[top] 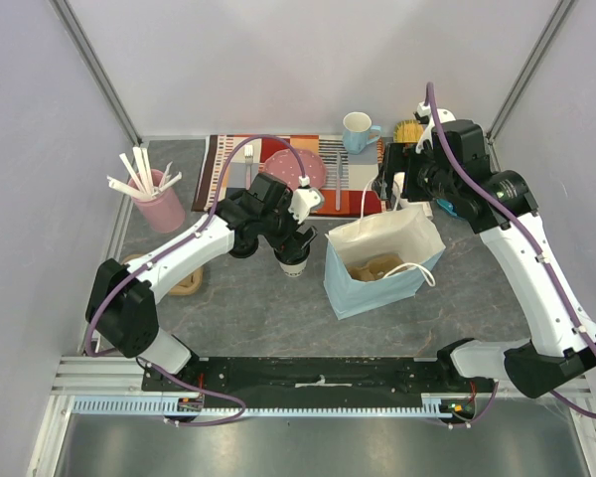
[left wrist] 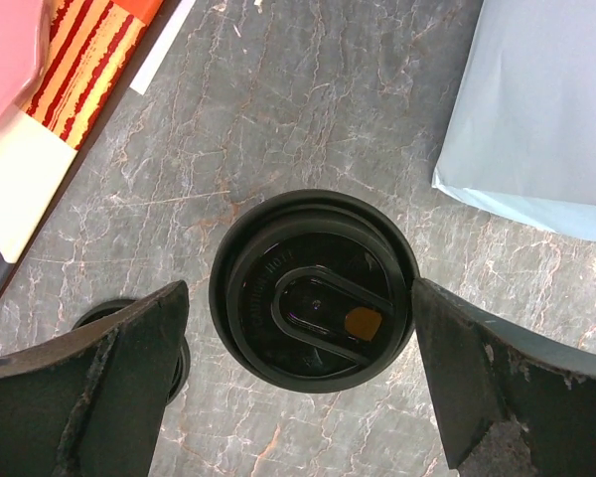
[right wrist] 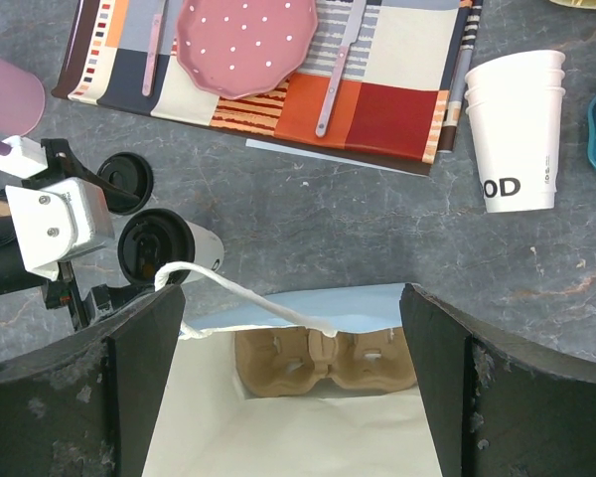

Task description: Pack the takeout coffee

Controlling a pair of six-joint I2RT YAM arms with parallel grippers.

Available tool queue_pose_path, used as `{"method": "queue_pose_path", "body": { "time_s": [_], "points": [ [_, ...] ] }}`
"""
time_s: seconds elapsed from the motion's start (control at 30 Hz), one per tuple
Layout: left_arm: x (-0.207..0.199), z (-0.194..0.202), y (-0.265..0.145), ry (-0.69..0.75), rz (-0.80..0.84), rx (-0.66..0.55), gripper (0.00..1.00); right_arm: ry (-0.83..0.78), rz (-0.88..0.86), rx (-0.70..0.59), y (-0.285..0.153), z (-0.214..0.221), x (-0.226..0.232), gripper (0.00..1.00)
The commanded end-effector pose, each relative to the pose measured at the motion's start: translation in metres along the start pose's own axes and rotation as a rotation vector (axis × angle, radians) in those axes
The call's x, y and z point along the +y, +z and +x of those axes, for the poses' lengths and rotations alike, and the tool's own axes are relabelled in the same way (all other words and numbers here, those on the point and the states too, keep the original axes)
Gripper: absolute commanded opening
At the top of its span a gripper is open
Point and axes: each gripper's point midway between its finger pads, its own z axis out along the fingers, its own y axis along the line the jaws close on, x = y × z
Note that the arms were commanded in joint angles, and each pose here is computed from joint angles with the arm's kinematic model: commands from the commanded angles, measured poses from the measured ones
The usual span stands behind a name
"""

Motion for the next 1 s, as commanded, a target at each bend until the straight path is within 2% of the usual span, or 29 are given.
{"method": "queue_pose_path", "body": {
  "time_s": [0.0,0.23,0.4,0.53,0.77,0.9,0.97],
  "points": [
    [-0.001,-0.017,-0.003,-0.032,0.008,-0.05,1.0,0.019,-0.017,-0.036,0.001,-0.008,0.003,0.98],
    [-0.02,-0.009,-0.002,-0.027,0.099,-0.047,1.0,0.023,-0.021,-0.04,0.0,-0.01,0.004,0.98],
    [-0.018,-0.001,0.001,0.019,0.093,-0.031,1.0,0.029,-0.042,-0.025,0.001,-0.006,0.008,0.98],
    [-0.008,-0.027,-0.012,0.039,0.052,-0.093,1.0,0.009,-0.069,-0.043,-0.005,-0.011,0.012,0.98],
    [-0.018,-0.053,-0.052,0.052,0.084,-0.18,1.0,-0.161,-0.322,-0.194,-0.03,-0.052,0.058,0.98],
    [-0.017,-0.051,-0.077,-0.053,0.095,-0.197,1.0,-0.293,-0.501,-0.208,-0.033,-0.064,0.094,0.98],
    [0.005,-0.04,-0.087,-0.15,0.052,-0.196,1.0,-0.389,-0.589,-0.211,-0.03,-0.063,0.115,0.98]
  ]
}}
